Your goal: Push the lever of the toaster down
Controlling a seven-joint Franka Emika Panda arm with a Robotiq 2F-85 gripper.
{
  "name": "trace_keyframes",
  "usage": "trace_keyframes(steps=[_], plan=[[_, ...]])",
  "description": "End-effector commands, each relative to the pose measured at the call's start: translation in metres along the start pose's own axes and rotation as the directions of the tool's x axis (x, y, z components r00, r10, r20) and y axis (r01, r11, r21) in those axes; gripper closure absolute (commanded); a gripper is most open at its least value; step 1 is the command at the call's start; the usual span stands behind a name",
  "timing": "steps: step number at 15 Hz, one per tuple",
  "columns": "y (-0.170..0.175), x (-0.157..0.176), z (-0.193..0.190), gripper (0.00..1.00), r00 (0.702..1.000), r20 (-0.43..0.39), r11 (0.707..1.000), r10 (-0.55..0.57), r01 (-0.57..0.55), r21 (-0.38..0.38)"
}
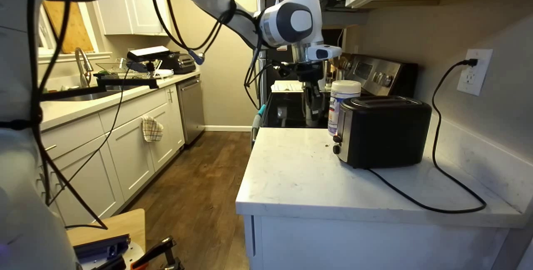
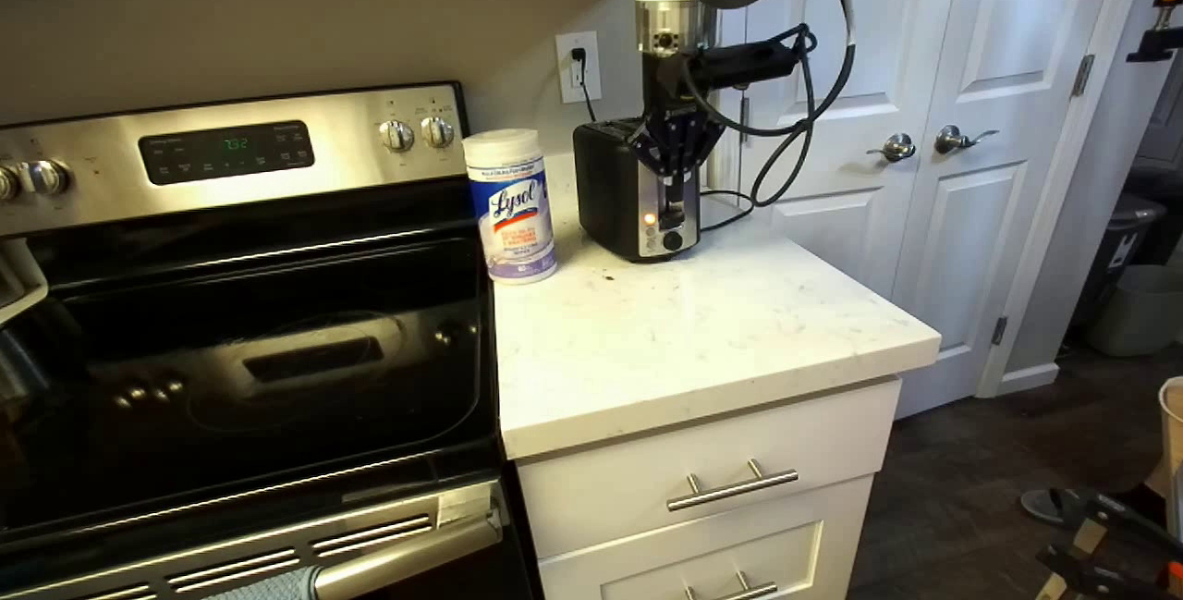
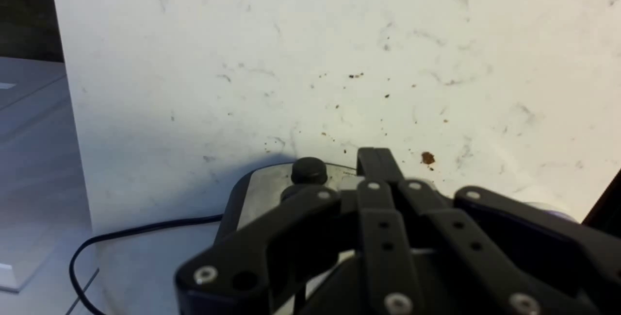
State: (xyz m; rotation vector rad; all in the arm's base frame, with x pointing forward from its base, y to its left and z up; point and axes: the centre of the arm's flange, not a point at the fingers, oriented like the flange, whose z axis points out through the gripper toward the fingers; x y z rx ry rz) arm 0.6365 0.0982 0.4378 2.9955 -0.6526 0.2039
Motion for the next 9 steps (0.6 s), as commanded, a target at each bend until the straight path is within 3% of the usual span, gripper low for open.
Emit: trace_keyframes(steps=[1,9], plan=[[0.011,-0.035,-0.013,1.00,0.999,0.030,1.000,-0.017,0.017,-0.005],[0.017,-0.058,-0.014,1.00,0.998,0.049,0.999,-0.043,0.044,-0.009]])
